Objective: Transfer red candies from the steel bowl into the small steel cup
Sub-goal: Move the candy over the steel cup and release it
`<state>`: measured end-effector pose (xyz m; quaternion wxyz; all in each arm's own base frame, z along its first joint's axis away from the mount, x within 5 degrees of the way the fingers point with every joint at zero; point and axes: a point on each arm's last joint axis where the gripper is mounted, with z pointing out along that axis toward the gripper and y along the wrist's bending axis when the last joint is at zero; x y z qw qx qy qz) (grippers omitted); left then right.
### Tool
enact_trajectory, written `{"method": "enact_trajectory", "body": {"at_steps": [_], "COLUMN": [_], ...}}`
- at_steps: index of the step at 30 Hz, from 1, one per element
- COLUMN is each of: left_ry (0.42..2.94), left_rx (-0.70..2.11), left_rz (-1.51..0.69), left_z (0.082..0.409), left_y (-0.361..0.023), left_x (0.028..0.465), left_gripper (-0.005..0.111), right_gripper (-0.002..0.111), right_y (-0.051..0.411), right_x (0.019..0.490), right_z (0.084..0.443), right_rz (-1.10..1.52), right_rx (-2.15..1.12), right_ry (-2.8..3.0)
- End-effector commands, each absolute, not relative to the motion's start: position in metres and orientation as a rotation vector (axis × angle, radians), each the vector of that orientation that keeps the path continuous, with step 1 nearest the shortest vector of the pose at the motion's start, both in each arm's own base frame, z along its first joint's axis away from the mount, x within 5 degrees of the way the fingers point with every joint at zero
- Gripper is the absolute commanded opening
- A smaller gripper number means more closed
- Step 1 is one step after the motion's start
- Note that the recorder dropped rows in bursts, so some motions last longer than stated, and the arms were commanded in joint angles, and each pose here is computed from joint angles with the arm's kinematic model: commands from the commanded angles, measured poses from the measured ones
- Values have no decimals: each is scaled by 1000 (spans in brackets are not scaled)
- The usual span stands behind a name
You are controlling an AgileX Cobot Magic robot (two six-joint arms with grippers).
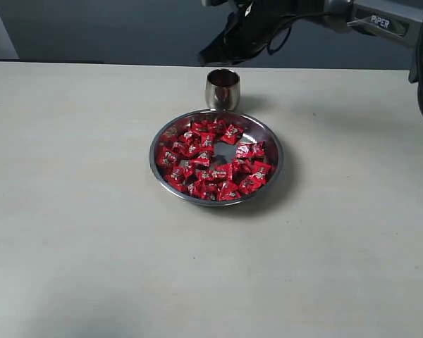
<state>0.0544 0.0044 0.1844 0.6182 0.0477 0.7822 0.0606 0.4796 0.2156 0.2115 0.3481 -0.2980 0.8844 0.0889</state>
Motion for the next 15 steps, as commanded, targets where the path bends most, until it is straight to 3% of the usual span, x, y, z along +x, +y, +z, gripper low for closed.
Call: {"method": "enact_trajectory", "body": {"at_steps": [1,8,15], "left_ry": [1788,1788,1788], "left_rx": [107,107,107], "left_rz": [137,137,137], "left_z": [186,186,186], "left_y": [4,4,4], "left_x": [54,54,54], "left_gripper": [0,0,0], "right_gripper": [-1,0,27], "right_y": [208,209,208], "right_x": [489,493,494], "right_z": [201,187,188], "right_rz": [206,206,212], "right_rx": [-746,-738,-715], "right_ry": [2279,2281,2278]}}
